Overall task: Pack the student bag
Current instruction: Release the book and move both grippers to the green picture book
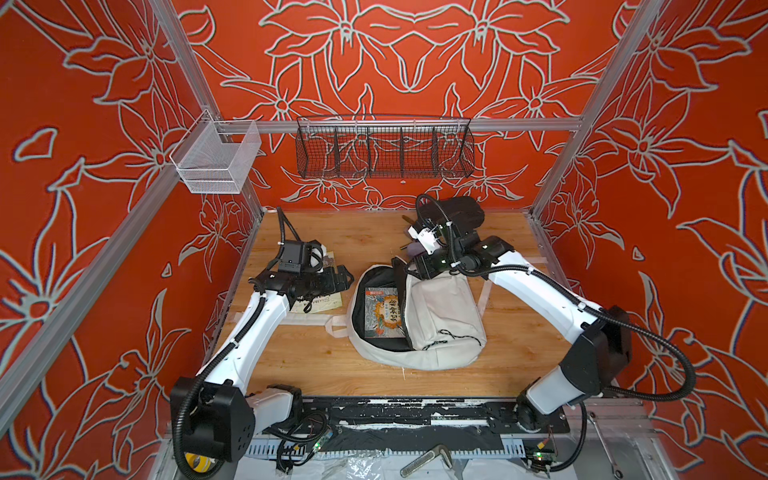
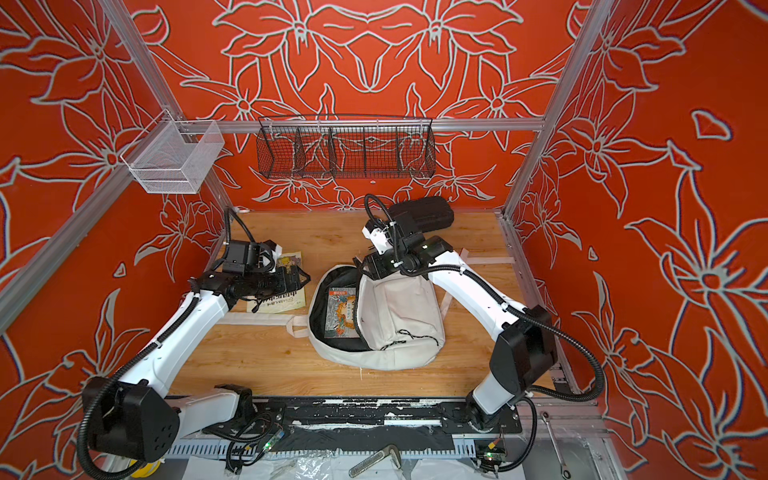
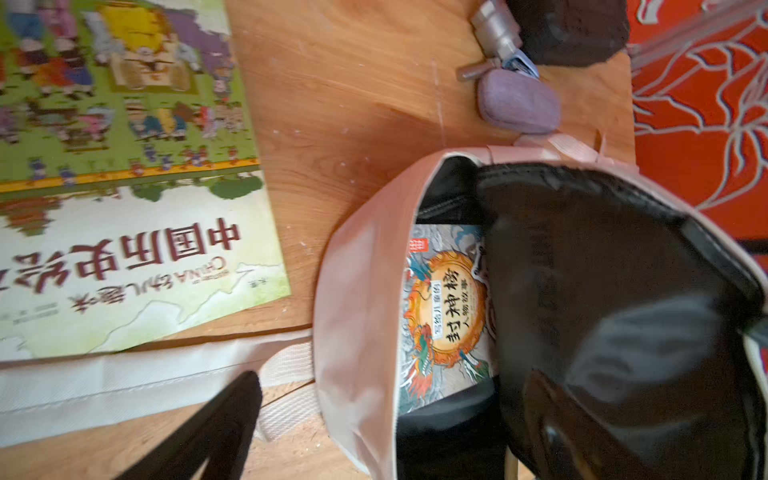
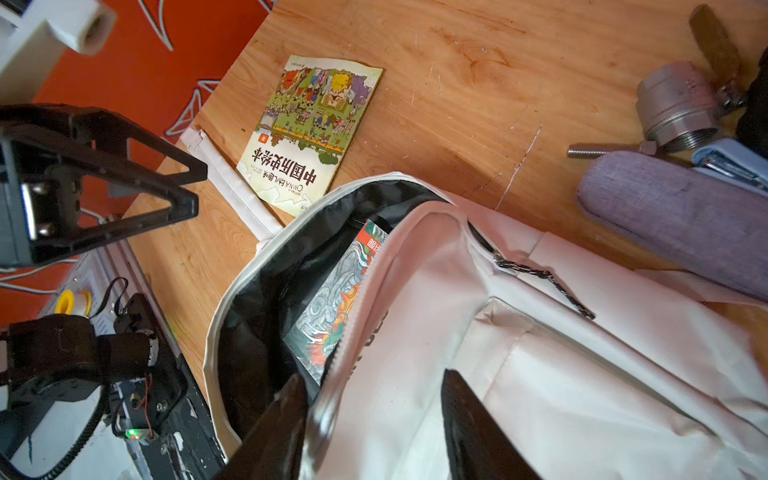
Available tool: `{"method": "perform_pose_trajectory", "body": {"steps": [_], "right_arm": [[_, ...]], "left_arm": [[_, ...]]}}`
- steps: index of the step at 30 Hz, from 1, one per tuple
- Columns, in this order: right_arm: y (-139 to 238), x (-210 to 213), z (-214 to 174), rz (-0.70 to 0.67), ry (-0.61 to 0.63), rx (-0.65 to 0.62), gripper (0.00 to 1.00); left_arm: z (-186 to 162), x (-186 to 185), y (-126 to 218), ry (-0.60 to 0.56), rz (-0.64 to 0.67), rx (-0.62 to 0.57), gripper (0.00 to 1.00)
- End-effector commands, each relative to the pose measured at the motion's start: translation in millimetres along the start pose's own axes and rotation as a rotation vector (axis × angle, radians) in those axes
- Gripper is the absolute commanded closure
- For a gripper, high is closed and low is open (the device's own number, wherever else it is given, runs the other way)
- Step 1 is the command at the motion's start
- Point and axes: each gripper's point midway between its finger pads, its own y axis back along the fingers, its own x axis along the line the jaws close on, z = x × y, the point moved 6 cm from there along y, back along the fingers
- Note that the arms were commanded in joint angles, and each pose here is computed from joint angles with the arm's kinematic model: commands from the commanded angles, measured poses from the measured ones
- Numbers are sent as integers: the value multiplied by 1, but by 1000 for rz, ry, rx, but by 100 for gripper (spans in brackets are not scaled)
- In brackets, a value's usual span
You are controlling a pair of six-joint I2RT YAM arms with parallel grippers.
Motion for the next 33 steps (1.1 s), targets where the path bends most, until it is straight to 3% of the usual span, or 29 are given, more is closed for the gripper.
{"method": "perform_pose_trajectory", "body": {"steps": [1,6,15,21,29,33], "right_arm": [[-6,17,31,38,62,-176,41],[-42,28,65,13,87,-244,39],[-152,59,83,196,59,-127,37],[-234,63,65,230,-99,-41,37],[-287,44,31,121,-170,52,37],[-299,40,18,134,-234,75,37]], "left_arm": [[12,31,10,171,55,-93,2],[27,73,5,360,55,-154,1],[49,117,-5,429,116,-173,0],[55,141,-21,451,137,-138,0],[58,161,-52,454,133,-41,1],[58,170,-59,439,173,-17,1]]}}
